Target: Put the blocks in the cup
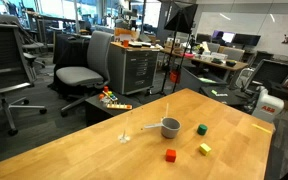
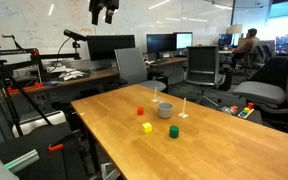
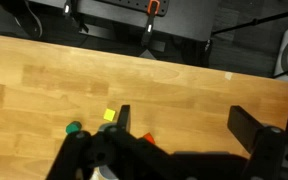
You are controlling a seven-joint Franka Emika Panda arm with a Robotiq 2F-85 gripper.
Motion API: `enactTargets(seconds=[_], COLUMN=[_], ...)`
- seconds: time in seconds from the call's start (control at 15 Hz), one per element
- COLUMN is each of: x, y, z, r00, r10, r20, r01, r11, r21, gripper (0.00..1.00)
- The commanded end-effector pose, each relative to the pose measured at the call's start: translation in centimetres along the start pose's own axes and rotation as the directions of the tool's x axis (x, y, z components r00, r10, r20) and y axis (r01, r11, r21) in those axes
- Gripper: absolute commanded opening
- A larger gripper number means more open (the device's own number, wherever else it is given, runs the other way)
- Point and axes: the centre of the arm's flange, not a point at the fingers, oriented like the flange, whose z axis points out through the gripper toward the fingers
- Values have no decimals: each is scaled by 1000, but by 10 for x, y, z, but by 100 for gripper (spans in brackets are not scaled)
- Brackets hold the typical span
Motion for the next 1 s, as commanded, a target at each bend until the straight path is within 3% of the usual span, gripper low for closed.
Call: enactTargets(seconds=[0.0, 0.93], x=[0, -1], y=[0, 0], z=[-1, -3], r00=[1000, 1000], r10=[0, -1], r20=[-3, -8], r01=[0, 1], r11=[1000, 1000], r21=[0, 0], gripper=[100, 100])
